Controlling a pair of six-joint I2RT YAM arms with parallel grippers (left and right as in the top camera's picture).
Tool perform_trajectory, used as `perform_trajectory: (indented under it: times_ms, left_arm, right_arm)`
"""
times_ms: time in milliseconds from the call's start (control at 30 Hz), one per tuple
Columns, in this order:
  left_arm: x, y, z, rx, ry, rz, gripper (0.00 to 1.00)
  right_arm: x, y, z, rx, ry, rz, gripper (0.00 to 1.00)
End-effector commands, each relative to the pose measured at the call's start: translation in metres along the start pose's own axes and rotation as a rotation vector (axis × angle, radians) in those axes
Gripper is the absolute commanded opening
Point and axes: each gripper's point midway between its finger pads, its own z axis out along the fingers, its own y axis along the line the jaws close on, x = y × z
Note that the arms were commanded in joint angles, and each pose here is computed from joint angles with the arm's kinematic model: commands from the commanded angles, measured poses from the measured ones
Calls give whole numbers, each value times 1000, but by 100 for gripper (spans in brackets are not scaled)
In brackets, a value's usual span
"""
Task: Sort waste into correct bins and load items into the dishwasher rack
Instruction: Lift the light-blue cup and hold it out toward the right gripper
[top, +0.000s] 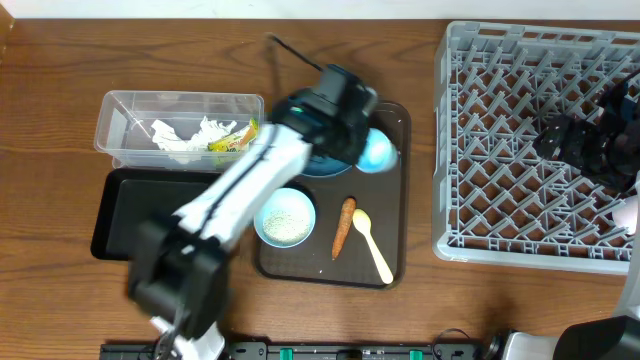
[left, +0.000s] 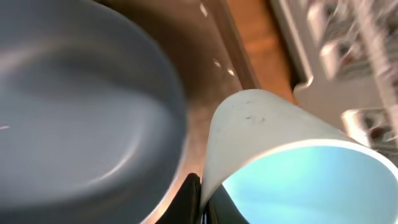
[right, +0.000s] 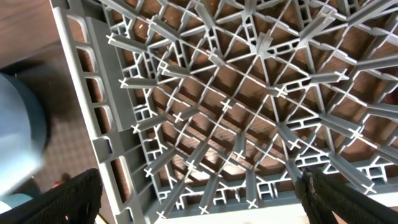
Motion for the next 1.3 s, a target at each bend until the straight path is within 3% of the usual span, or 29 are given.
perform_trajectory:
  times_ms: [0, 167, 267, 400, 500, 667, 967, 1267]
  left_arm:
    - [-17, 9, -45, 105, -78, -107, 6]
    - [-33, -15, -95, 572, -123, -175, 6]
    - [-37, -22, -118, 783, -132, -171, 6]
    - [-36, -31, -132, 899, -146, -113, 6]
    - [-35, -40, -139, 960, -144, -83, 6]
    - [-33, -44, -140, 976, -138, -79, 6]
    - [-30, -55, -145, 1033, -118, -66, 6]
    - [-28, -63, -144, 1043, -94, -74, 6]
  right_arm:
    - [2, 0, 2, 9, 11, -26, 99]
    - [-3, 8, 2, -38, -10, -51, 99]
    - [-4, 55, -5, -308, -38, -229, 99]
    - [11, 127, -41, -751, -134, -546, 99]
    - [27, 160, -59, -940, -187, -704, 99]
    - [52, 201, -71, -1083, -207, -885, 99]
    - [82, 252, -77, -1185, -223, -1089, 99]
    - [97, 274, -82, -1234, -230, -1161, 99]
